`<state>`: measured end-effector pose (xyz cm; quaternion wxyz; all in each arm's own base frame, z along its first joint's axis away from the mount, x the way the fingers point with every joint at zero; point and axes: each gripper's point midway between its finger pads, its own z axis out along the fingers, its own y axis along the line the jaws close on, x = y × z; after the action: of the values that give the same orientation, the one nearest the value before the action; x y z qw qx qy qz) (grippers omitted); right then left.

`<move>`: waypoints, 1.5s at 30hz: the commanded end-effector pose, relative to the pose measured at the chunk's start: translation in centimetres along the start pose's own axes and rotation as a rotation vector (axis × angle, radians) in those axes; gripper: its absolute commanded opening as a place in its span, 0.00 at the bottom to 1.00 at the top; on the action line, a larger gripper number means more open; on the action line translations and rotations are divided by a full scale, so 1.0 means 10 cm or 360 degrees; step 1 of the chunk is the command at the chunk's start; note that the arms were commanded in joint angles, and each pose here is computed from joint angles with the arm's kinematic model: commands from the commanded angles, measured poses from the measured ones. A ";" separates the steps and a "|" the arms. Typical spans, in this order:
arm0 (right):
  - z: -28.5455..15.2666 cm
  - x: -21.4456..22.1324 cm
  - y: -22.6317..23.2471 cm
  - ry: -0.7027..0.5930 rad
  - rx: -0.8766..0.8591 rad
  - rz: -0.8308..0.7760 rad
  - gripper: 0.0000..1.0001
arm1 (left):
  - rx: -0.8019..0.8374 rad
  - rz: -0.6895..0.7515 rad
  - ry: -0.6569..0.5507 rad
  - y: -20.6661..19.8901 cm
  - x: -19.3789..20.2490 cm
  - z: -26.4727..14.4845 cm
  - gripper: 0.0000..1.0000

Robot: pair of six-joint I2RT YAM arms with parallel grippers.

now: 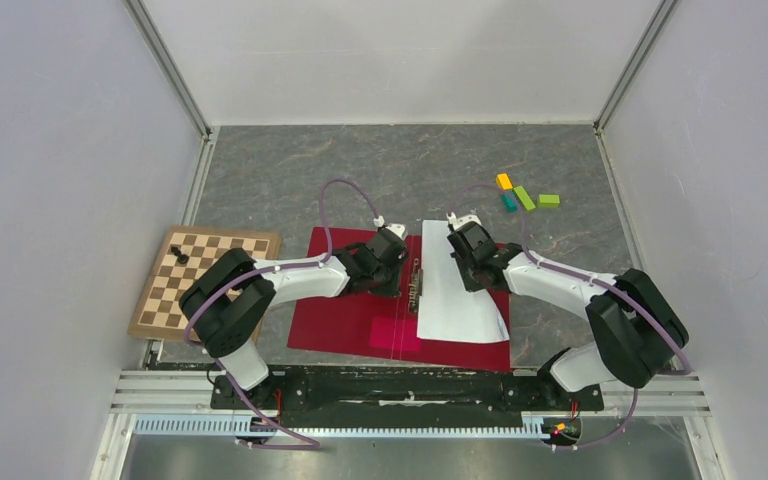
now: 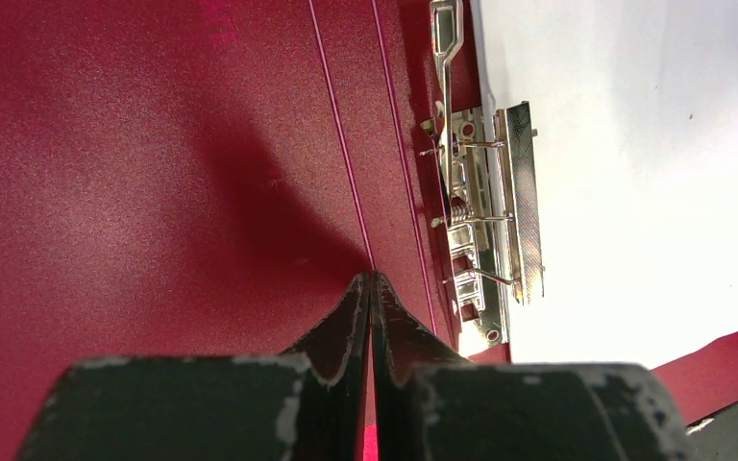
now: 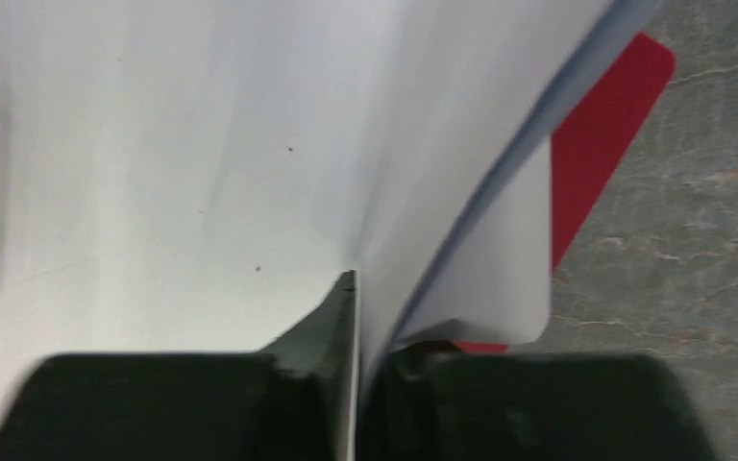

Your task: Put the files into the folder

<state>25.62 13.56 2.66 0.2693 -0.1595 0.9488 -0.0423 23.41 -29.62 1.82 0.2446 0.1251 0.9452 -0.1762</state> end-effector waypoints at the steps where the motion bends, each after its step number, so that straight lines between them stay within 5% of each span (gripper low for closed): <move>1: -0.06 -0.22 0.17 -0.0115 -0.0152 0.0042 0.20 | 0.0028 -0.0036 0.0005 -0.05 -0.02 0.03 0.08; 3: -0.09 -0.20 0.13 -0.0146 -0.0149 0.0049 0.44 | 0.0035 -0.0034 0.0006 -0.07 -0.03 0.03 0.08; 6: -0.10 -0.13 0.04 -0.0173 -0.0176 0.0112 0.61 | 0.0037 -0.0027 0.0005 -0.07 -0.04 0.02 0.08; 19: -0.08 0.10 -0.07 -0.0346 -0.0531 0.0535 0.85 | 0.0041 0.0008 0.0027 -0.10 -0.07 0.01 0.07; 27: -0.05 0.25 -0.24 -0.0452 -0.0722 0.0888 0.84 | 0.0043 -0.0003 0.0034 -0.10 -0.08 0.01 0.07; 35: -0.07 0.34 -0.22 -0.0468 -0.0854 0.1071 0.71 | 0.0036 -0.0022 0.0029 -0.09 -0.11 0.00 0.07; 40: -0.04 0.42 -0.33 -0.0452 -0.0782 0.1160 0.55 | 0.0034 -0.0033 0.0027 -0.09 -0.12 0.00 0.06; 45: 0.00 0.47 -0.46 -0.0405 -0.0647 0.1105 0.28 | 0.0034 -0.0032 0.0027 -0.09 -0.12 0.00 0.06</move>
<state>24.17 8.61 2.31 0.3727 0.1113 0.8737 0.2922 23.58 -29.84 1.91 0.2296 0.1244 0.9490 -0.1768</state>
